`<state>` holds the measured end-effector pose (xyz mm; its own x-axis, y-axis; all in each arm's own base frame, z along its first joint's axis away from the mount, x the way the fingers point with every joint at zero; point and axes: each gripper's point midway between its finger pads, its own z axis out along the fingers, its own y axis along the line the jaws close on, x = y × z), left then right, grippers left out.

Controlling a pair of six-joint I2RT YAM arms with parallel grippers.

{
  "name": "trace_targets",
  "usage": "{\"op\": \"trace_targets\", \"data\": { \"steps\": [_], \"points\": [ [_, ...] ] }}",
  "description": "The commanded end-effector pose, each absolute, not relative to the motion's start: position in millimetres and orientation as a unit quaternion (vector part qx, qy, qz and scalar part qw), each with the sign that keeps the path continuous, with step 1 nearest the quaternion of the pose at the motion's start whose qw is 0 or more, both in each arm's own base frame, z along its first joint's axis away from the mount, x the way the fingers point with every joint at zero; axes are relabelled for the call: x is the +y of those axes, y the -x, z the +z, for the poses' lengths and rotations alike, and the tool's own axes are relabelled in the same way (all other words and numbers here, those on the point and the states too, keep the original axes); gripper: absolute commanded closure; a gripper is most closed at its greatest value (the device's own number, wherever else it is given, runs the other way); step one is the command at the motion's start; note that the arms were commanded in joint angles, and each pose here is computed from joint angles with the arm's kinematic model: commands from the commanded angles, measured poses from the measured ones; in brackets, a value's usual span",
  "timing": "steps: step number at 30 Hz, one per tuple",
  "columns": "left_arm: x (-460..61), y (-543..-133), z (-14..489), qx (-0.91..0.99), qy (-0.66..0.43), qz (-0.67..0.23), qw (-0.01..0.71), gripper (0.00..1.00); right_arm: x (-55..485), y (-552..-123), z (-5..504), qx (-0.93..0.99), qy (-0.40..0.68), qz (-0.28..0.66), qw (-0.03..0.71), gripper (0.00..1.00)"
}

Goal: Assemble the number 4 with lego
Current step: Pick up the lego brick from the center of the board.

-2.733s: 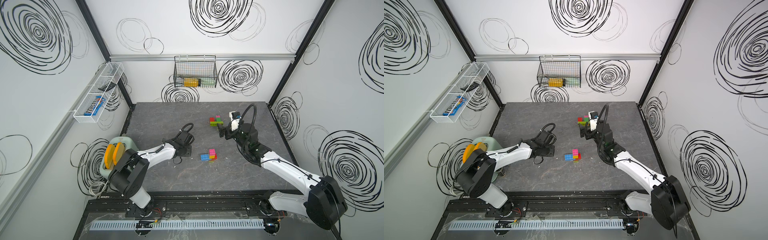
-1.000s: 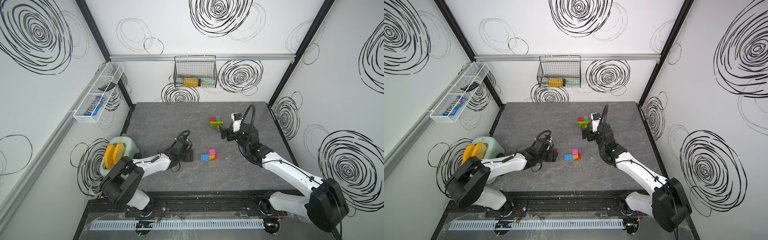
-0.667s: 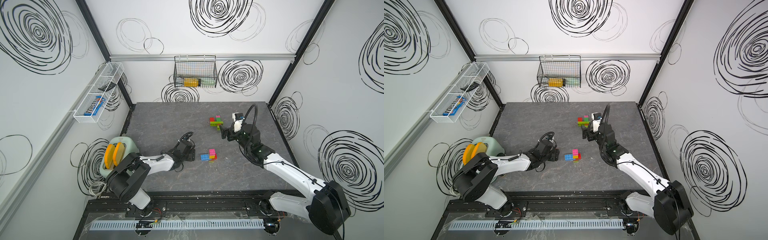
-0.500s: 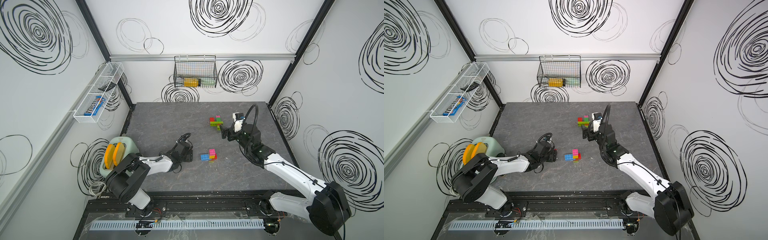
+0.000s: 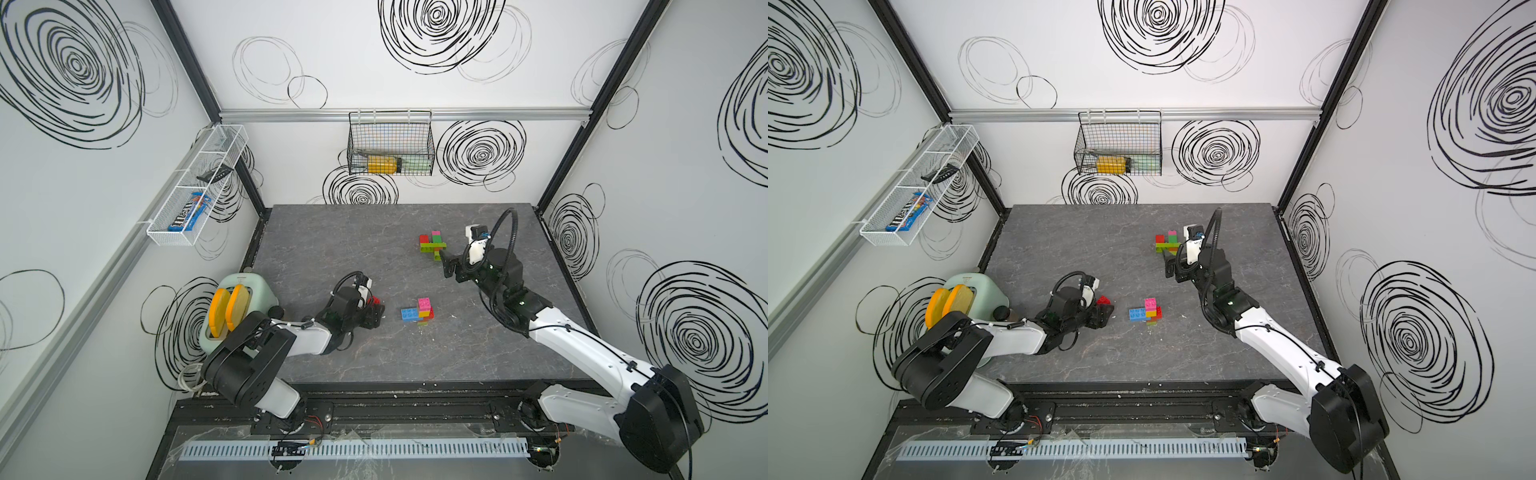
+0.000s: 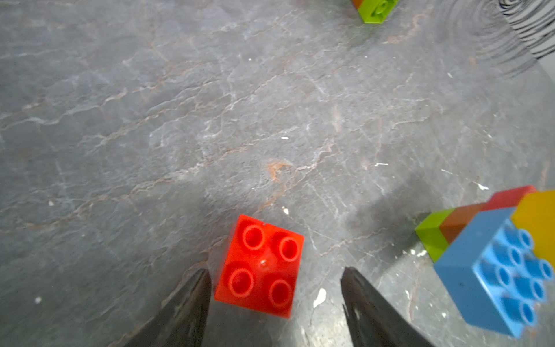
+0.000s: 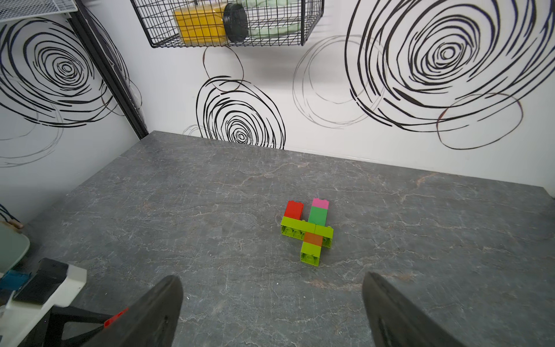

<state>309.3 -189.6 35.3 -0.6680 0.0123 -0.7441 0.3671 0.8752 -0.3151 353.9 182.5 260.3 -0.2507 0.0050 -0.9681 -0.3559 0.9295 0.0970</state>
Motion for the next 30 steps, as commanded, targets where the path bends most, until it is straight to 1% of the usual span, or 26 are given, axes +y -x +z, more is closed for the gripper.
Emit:
{"op": "trace_targets", "data": {
  "steps": [1,5,7,12,17,23,30],
  "points": [
    [-197,-322,68,0.825,-0.153,-0.251,0.482,0.29,183,-350,280,0.758,0.124,0.155,0.622,0.03],
    [-184,-318,74,0.799,-0.16,-0.223,0.536,0.32,182,-348,279,0.758,0.128,0.153,0.622,0.03],
    [-184,-316,77,0.79,-0.164,-0.225,0.546,0.34,183,-348,280,0.757,0.13,0.154,0.622,0.03],
    [-190,-316,70,0.788,-0.177,-0.226,0.544,0.4,184,-348,284,0.753,0.136,0.15,0.626,0.03],
    [-196,-313,69,0.779,-0.196,-0.223,0.552,0.44,183,-348,284,0.752,0.139,0.148,0.627,0.03],
    [-201,-320,67,0.775,-0.2,-0.223,0.557,0.49,184,-347,285,0.751,0.146,0.146,0.627,0.03],
    [-204,-325,63,0.78,-0.198,-0.217,0.553,0.5,183,-347,283,0.75,0.154,0.138,0.628,0.03]
  ]
}}
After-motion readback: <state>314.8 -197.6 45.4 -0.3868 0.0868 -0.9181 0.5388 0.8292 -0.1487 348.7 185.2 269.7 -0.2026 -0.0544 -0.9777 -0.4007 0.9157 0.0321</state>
